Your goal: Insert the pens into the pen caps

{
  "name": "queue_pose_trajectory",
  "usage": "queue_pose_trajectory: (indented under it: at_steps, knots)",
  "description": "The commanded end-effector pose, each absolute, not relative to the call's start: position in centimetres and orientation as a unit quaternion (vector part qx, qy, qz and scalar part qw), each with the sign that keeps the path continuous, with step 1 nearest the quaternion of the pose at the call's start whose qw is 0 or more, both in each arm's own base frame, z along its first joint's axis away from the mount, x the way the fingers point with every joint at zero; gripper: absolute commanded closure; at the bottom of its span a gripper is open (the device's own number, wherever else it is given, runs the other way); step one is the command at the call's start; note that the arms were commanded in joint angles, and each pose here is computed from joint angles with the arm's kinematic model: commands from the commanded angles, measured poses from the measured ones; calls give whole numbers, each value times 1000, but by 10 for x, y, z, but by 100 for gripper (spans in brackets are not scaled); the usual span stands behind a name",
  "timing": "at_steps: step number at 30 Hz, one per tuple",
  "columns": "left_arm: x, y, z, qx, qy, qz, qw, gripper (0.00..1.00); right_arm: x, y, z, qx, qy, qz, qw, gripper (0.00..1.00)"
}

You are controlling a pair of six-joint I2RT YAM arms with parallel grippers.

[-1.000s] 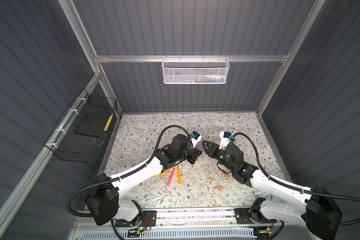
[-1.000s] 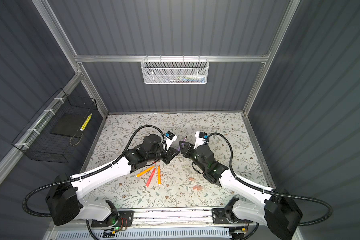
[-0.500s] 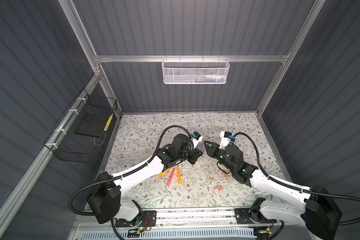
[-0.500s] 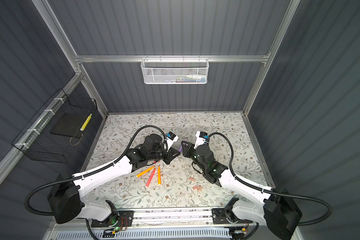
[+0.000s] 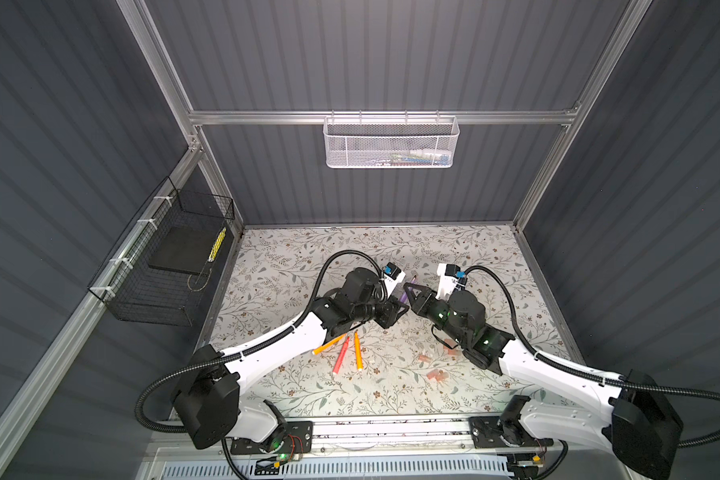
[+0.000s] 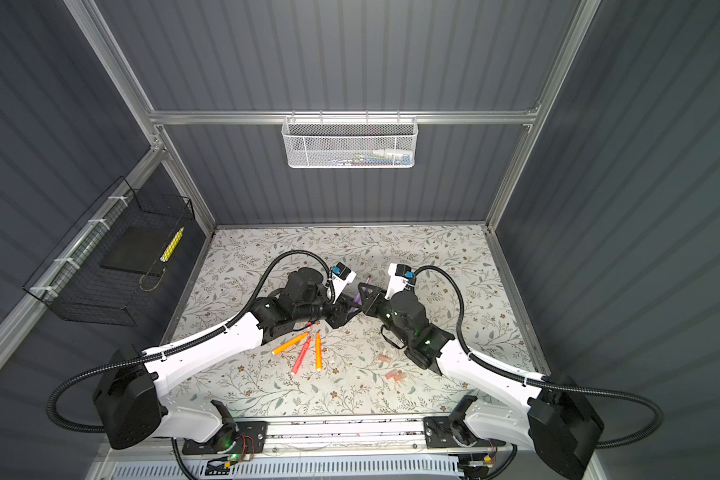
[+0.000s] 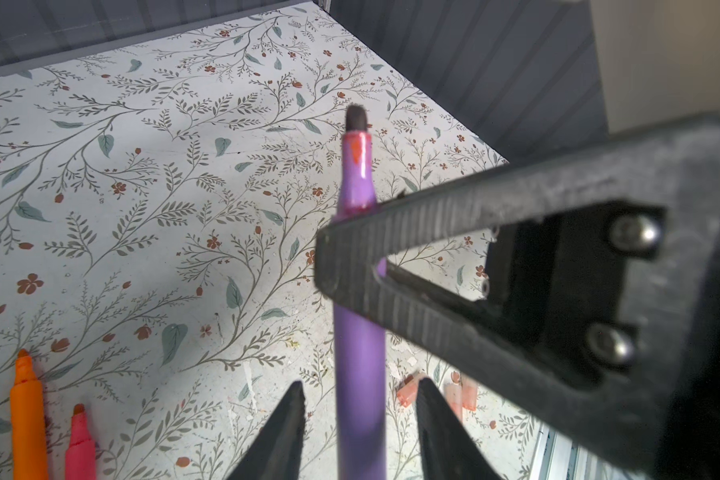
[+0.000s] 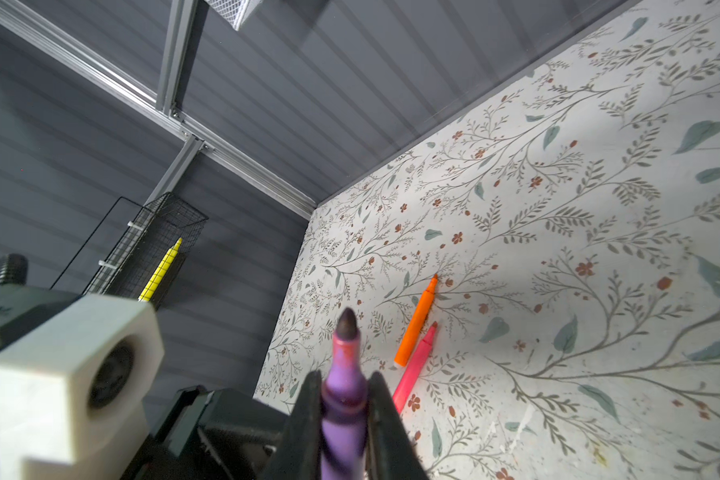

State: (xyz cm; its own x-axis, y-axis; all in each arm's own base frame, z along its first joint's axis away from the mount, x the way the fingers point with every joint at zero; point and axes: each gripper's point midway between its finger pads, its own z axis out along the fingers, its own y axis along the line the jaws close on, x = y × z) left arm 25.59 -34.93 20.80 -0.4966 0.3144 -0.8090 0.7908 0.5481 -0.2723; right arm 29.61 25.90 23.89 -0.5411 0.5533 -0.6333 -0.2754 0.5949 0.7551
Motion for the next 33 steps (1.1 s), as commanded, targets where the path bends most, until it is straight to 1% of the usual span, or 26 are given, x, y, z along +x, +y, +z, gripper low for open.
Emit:
queue_pose_trajectory:
  at_steps: [1, 4, 5, 9, 12, 13, 17, 19, 21, 23, 25, 27, 30, 33]
  knots:
    - [255, -348, 215, 344, 794, -331, 376, 55, 290, 266, 255, 92, 739, 470, 475, 99]
    - [256, -349, 214, 343, 795, -331, 375, 58, 287, 271, 255, 90, 736, 478, 471, 100]
    - [256, -348, 214, 343, 795, -331, 376, 63, 287, 273, 255, 90, 736, 479, 470, 100]
    - [256, -348, 215, 342, 795, -330, 377, 86, 287, 275, 252, 92, 739, 474, 470, 99]
    - [260, -345, 215, 334, 799, -322, 384, 99, 287, 273, 251, 95, 741, 469, 472, 96]
    - [262, -344, 214, 329, 801, -316, 387, 100, 287, 271, 250, 97, 740, 467, 473, 94]
    - [273, -331, 215, 296, 811, -289, 414, 100, 288, 267, 251, 102, 742, 459, 479, 77]
    - [279, -320, 217, 269, 814, -273, 436, 100, 287, 266, 253, 99, 743, 457, 478, 57]
    - [288, -304, 218, 237, 825, -239, 454, 100, 280, 262, 266, 96, 737, 465, 481, 26]
    - [297, -285, 218, 194, 835, -204, 473, 100, 275, 258, 271, 95, 741, 463, 477, 9]
    - [299, -277, 220, 182, 827, -205, 491, 100, 269, 257, 279, 87, 749, 460, 469, 1]
    - [301, -267, 219, 165, 825, -196, 504, 100, 264, 257, 288, 78, 759, 458, 456, 1]
    - [312, -235, 219, 104, 840, -132, 516, 100, 250, 261, 308, 55, 765, 472, 434, 1]
    - [314, -215, 223, 75, 833, -104, 538, 100, 238, 265, 329, 40, 762, 487, 425, 1]
